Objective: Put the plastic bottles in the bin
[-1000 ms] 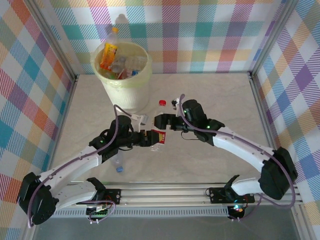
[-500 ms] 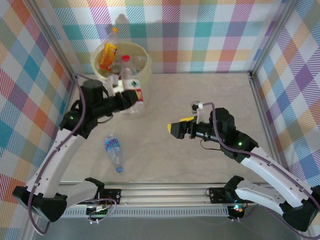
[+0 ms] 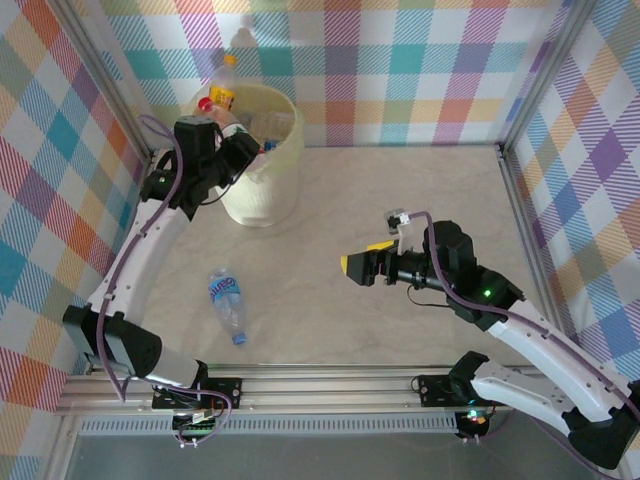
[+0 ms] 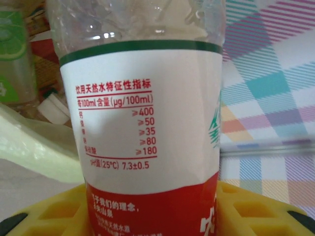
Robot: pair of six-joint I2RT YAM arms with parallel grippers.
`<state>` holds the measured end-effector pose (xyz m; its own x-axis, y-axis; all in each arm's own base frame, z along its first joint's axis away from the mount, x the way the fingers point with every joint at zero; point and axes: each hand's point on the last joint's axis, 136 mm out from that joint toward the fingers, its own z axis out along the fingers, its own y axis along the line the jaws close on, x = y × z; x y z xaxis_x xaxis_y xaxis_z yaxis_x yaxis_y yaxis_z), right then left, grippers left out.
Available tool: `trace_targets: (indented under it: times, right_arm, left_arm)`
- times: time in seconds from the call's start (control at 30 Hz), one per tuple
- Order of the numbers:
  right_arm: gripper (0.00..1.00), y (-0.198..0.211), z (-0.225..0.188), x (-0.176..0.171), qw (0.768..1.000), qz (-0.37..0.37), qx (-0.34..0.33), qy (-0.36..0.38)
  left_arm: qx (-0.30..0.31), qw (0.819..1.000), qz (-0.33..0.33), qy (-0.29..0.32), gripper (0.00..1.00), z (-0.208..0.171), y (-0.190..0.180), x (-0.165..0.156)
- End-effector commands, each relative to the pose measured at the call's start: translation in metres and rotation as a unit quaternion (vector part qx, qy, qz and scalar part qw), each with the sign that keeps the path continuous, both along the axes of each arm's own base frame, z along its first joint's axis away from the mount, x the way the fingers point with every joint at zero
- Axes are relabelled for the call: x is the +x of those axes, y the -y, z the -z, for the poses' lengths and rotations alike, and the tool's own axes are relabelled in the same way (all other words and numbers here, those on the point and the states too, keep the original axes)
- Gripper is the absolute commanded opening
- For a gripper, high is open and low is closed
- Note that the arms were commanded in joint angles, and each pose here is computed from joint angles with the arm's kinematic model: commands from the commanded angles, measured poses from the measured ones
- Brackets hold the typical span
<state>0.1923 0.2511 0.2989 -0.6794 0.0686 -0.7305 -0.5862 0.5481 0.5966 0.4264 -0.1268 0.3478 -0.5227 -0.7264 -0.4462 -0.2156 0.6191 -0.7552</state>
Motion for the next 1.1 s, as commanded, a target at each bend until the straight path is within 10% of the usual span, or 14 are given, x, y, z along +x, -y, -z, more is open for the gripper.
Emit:
trace_targets:
  times: [0.0,0.7,1.07]
  right_arm:
    - [1.0,0.004,0.007,-0.004,1.0,0.0,-0.01,0.005]
    - [1.0,0.016,0.018,-0.011,1.0,0.012,-0.017,-0.002]
    - [1.0,0.016,0.022,-0.009,1.0,0.015,-0.02,-0.007]
  left_arm:
    - [-0.037,0.997,-0.066,0.032,0.44,-0.03,-0.015,0.013]
    - [-0.03,0.991,-0.128,0.008,0.49,-0.018,-0.051,0.055]
    - [-0.035,0.992,-0.123,0.002,0.72,-0.014,-0.053,0.063]
